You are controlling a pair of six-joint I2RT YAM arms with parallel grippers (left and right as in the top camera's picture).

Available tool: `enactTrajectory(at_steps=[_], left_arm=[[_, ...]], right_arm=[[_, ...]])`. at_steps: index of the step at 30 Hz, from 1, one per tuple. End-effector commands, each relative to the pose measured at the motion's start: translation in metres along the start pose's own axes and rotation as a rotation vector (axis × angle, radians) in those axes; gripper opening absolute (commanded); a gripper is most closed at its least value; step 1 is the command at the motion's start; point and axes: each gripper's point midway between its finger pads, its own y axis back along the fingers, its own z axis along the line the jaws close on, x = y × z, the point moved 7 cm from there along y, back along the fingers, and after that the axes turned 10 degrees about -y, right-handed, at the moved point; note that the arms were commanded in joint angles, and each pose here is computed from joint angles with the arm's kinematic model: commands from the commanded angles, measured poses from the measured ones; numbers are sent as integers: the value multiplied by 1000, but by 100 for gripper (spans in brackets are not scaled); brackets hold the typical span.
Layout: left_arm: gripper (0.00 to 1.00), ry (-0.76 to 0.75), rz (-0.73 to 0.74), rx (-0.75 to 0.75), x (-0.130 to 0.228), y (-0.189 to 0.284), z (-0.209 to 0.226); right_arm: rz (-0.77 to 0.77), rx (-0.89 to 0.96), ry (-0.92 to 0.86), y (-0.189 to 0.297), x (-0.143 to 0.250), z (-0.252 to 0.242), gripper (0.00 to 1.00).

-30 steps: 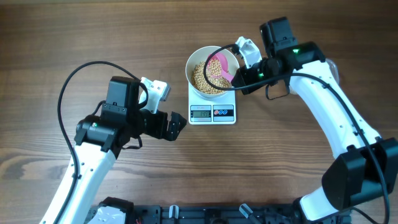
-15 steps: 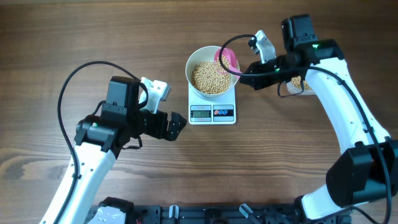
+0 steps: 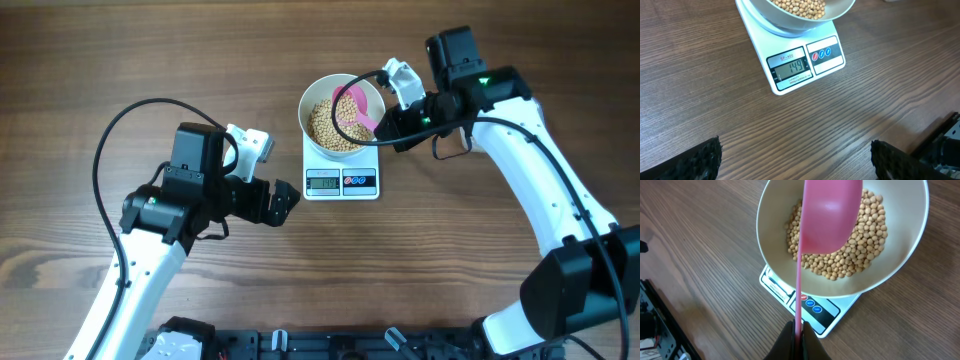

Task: Scoop item into bowl and weigh 150g on scale
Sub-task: 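Tip the pink scoop to pour a few soybeans into the bowl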

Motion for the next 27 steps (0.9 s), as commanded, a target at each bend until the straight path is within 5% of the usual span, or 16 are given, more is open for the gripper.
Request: enactTrajectory(at_steps=[1, 27], left_arm=[[100, -17, 2, -5, 0, -1, 2], [100, -17, 2, -5, 0, -1, 2]], right_arm=[[-48, -2, 47, 14, -6, 9, 4], [-79, 32, 39, 19, -9, 9, 4]])
